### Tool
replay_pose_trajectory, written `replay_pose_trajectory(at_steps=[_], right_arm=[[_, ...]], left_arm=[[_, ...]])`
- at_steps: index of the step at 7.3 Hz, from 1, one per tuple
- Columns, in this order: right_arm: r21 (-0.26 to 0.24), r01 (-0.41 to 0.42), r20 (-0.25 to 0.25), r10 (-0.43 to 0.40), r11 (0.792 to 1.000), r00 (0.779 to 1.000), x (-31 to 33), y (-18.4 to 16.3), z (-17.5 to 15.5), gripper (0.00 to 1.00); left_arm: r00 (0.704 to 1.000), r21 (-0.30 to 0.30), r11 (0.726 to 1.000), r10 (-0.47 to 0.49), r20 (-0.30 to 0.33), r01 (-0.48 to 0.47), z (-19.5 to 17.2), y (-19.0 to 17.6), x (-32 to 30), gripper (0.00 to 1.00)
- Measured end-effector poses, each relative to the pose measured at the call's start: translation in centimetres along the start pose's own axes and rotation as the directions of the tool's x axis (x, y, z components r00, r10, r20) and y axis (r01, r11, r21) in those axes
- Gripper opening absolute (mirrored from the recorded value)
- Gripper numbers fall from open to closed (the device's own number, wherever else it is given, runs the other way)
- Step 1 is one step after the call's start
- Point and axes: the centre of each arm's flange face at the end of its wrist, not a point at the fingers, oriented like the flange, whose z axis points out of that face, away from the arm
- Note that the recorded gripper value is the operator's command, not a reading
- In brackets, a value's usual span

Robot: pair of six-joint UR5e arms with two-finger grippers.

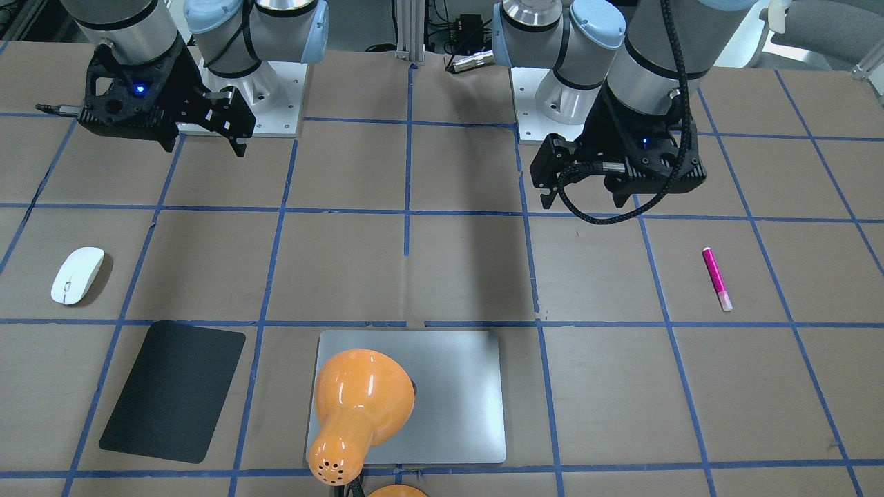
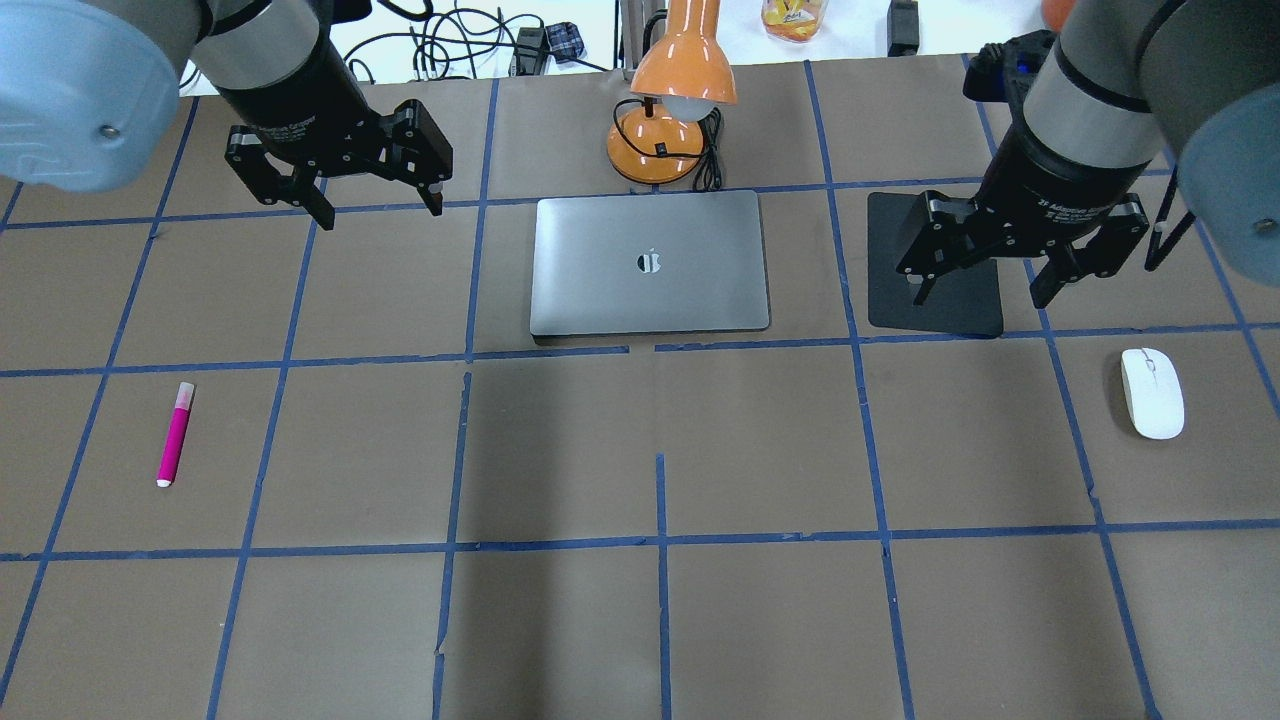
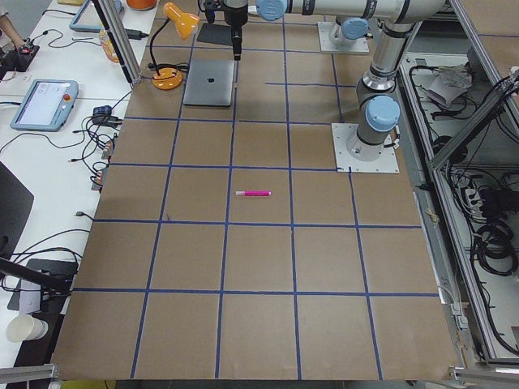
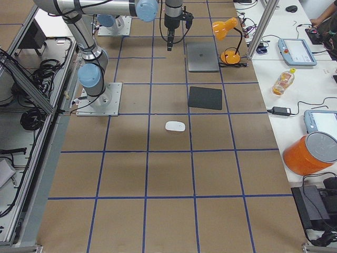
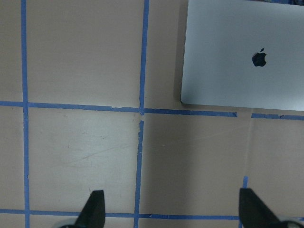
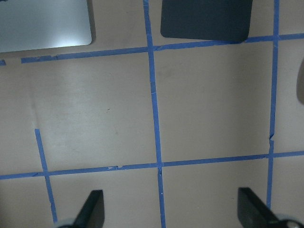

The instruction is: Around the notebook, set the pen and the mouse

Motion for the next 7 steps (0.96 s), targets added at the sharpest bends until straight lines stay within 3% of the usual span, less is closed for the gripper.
replay_pose_trajectory(at_steps=[3, 5, 7], right_arm=[[0.001, -0.023, -0.001, 0.023, 1.0, 1.0, 1.2, -0.4, 0.1, 1.0], [0.001, -0.118, 0.004, 0.118, 0.993, 0.993, 6.3, -1.7, 0.0, 1.0], [-0.008, -0.135, 0.001, 0.135, 0.991, 0.991, 12.2, -3.6, 1.6, 1.0]], left_arm=[[0.997, -0.048, 0.999, -0.007, 0.083, 0.011, 2.2, 1.1, -4.4, 1.0], [0.996, -0.098, 0.995, -0.002, 0.09, 0.011, 4.3, 0.4, -12.0, 1.0], [0.997, -0.113, 0.993, 0.03, 0.075, -0.022, 7.8, 0.0, -21.1, 1.0]])
